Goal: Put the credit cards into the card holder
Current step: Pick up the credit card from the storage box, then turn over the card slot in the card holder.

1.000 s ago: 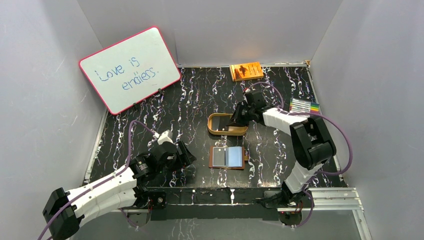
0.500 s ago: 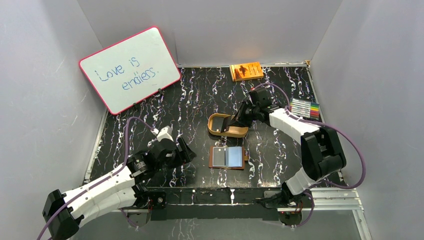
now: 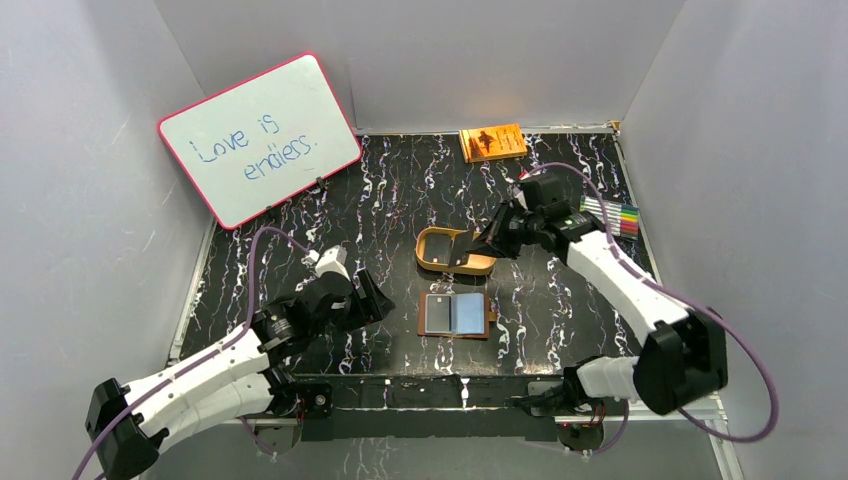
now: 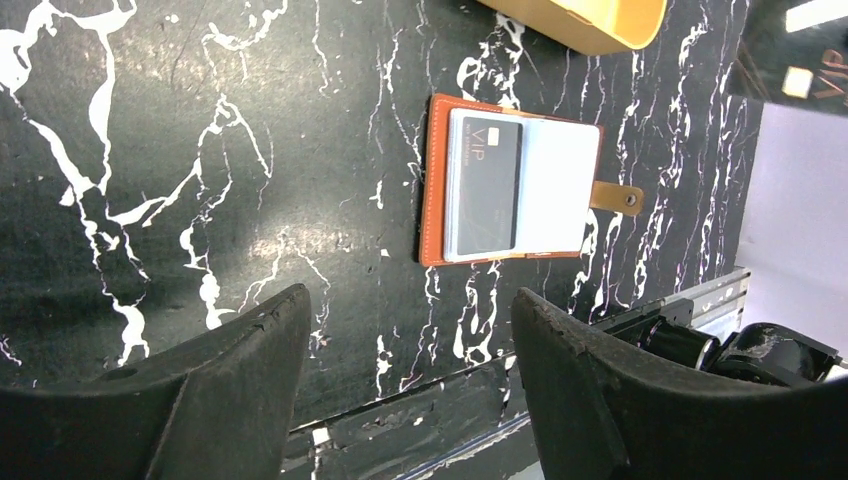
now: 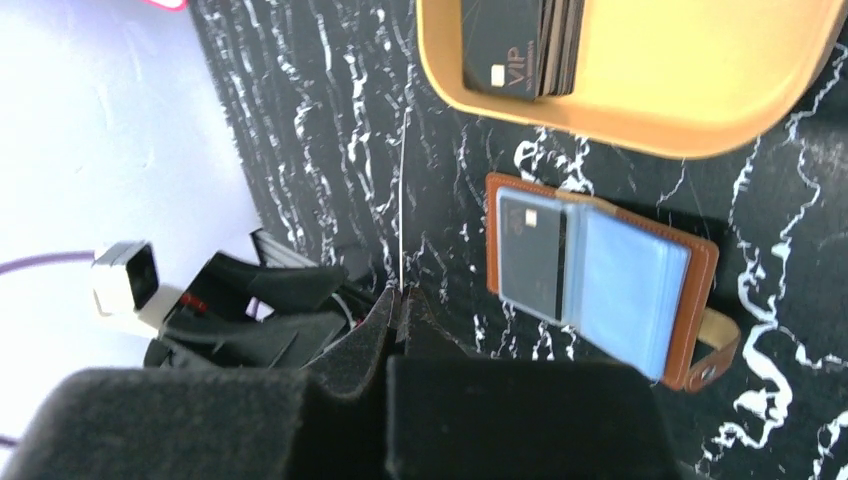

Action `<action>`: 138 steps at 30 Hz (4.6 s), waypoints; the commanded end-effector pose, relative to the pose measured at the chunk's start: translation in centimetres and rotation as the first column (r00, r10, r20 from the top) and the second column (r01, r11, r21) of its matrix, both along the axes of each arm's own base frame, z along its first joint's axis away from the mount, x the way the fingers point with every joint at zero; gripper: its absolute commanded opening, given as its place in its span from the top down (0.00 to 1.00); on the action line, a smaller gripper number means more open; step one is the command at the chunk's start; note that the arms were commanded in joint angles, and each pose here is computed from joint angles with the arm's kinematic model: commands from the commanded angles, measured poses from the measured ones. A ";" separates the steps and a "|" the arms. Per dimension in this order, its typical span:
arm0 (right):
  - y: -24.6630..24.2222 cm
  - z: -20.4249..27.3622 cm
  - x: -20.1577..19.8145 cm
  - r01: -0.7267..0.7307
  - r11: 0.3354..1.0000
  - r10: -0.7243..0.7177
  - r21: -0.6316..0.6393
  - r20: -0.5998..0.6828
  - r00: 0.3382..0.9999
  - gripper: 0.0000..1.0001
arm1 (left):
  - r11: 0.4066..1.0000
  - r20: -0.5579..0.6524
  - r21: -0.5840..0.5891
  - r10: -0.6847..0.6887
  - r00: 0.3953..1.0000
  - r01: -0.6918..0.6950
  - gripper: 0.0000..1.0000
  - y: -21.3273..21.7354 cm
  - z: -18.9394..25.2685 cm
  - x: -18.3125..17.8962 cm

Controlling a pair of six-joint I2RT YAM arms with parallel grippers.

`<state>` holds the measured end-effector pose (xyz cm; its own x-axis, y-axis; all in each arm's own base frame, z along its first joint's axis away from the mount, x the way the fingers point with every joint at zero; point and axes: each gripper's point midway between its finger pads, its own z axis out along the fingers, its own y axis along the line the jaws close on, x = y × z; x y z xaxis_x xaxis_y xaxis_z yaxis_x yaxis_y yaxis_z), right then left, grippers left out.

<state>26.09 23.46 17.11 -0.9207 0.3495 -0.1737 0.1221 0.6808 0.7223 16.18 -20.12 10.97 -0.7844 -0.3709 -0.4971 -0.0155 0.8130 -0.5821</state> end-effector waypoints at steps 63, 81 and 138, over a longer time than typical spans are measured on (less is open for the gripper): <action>-6.7 -9.5 -11.3 -0.170 0.977 0.175 -0.126 0.028 0.984 1.00 | 0.917 -0.098 -0.176 -0.378 0.921 0.357 0.34 -16.8 -0.3 3.7; -6.0 -11.1 -12.2 -0.193 0.979 0.192 -0.070 -0.023 0.981 1.00 | 0.922 -0.226 -0.137 -0.385 0.895 0.362 0.38 -16.7 -5.5 2.8; -4.4 -9.6 -12.2 -0.207 0.976 0.204 0.061 0.052 0.978 1.00 | 0.929 -0.381 0.031 -0.330 0.864 0.368 1.00 -14.3 -10.3 1.9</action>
